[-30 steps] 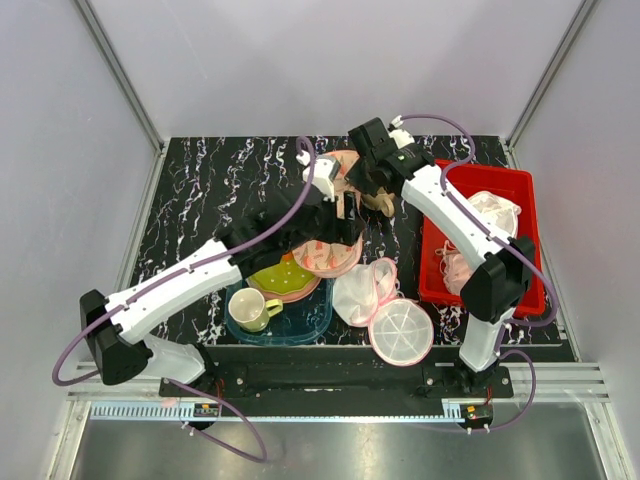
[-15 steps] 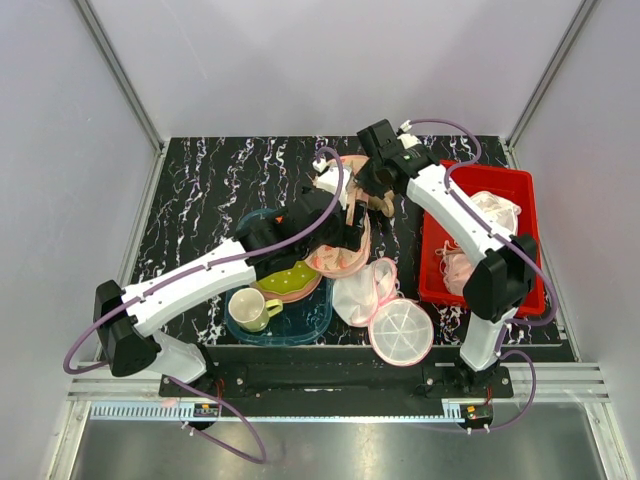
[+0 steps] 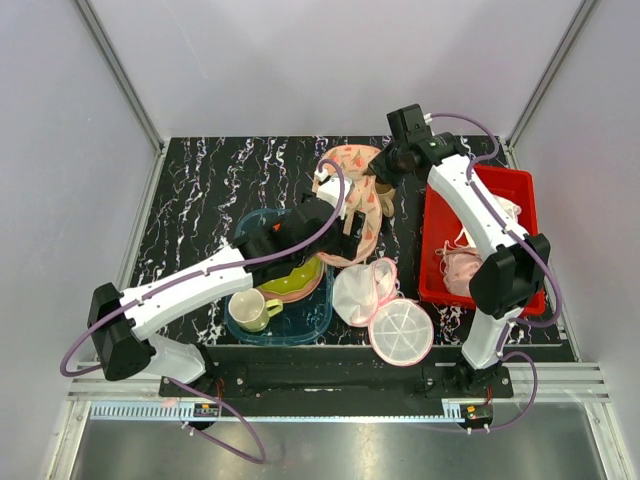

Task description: Unzip the laundry bag and remove the bra

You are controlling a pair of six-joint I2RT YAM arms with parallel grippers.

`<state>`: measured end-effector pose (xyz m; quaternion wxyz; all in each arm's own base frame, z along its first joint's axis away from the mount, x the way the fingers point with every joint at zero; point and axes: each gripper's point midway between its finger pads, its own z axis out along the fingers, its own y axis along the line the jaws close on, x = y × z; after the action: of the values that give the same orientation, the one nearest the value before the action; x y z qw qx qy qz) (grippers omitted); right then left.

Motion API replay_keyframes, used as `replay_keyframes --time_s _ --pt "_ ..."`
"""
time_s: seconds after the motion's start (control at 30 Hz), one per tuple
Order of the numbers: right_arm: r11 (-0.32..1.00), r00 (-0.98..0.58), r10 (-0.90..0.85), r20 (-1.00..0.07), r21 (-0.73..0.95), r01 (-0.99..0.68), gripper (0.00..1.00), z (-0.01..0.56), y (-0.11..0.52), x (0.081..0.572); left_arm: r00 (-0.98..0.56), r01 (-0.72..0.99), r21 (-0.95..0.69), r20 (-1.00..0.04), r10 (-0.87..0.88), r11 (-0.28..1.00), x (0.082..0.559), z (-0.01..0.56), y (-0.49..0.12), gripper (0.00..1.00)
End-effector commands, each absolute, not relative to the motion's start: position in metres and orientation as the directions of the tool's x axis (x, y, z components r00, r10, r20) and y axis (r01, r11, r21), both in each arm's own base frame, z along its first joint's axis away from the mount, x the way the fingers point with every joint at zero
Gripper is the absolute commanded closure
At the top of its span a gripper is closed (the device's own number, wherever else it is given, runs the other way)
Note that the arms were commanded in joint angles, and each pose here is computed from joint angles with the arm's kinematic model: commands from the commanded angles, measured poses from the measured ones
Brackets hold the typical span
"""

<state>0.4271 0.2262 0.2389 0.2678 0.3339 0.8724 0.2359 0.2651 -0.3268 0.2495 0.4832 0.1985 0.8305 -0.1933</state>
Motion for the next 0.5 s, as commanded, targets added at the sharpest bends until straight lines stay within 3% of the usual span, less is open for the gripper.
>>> replay_keyframes --time_s 0.0,0.3,0.47 --pt "0.585 -0.646 0.72 -0.252 0.721 0.371 1.0 0.291 0.249 0.43 -0.38 0.536 -0.163 -0.923 0.064 0.828 0.262 0.285 -0.328 0.12" --pt "0.553 -0.693 0.691 -0.203 0.766 0.327 1.0 0.306 0.265 0.426 -0.337 0.564 -0.101 -0.934 0.117 0.819 0.252 0.282 -0.337 0.1" --pt "0.543 -0.689 0.699 -0.191 0.768 0.338 1.0 0.307 0.262 0.42 -0.28 0.526 -0.102 -0.958 0.059 0.844 0.257 0.3 -0.324 0.1"
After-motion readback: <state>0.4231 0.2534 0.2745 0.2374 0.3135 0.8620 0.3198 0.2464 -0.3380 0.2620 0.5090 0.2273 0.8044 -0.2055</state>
